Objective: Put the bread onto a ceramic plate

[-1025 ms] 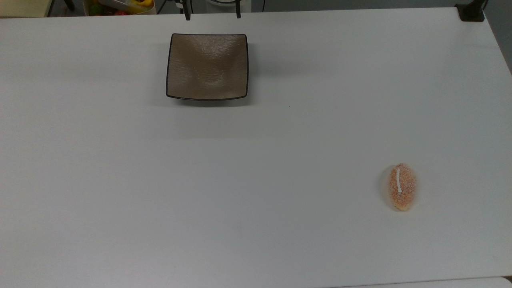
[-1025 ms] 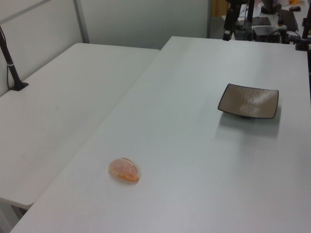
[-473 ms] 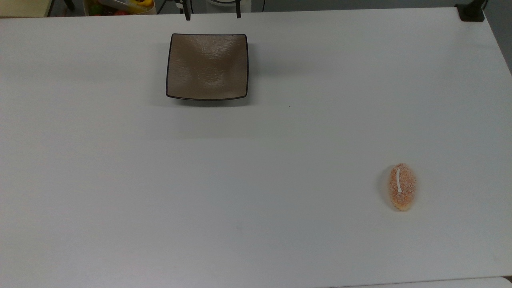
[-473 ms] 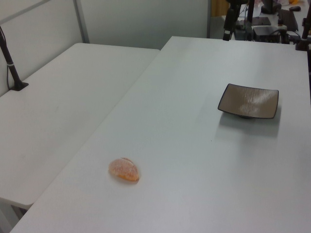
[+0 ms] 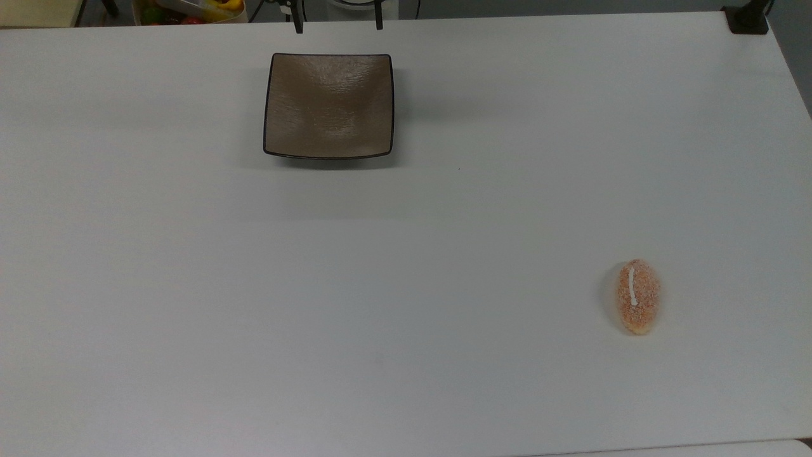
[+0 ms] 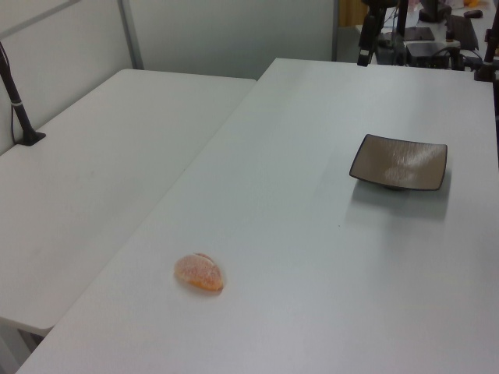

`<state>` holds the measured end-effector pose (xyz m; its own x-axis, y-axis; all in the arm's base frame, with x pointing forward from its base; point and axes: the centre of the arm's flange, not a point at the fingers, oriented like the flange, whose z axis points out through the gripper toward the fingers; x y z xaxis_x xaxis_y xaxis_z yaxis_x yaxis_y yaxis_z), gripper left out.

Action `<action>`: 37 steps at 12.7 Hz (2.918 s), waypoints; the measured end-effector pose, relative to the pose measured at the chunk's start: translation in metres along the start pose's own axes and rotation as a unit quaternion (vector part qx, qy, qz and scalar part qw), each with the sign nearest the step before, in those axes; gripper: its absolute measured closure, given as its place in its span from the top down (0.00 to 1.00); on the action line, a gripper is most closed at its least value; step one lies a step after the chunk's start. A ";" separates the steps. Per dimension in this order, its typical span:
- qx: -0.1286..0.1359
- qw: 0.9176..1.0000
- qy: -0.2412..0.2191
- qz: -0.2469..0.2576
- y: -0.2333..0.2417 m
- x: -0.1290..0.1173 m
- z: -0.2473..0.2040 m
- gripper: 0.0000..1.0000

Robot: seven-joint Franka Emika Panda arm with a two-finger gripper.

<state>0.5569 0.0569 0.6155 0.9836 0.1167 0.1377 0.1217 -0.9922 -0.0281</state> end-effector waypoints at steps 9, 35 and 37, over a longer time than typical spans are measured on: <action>0.024 0.998 0.042 0.032 -0.045 0.033 0.013 1.00; 0.086 0.968 0.234 -0.011 -0.360 0.122 0.271 1.00; 0.081 0.969 0.233 -0.022 -0.364 0.119 0.294 1.00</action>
<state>0.6687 0.4448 0.3515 0.8143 0.0892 0.5735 0.2188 -0.9624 -0.1610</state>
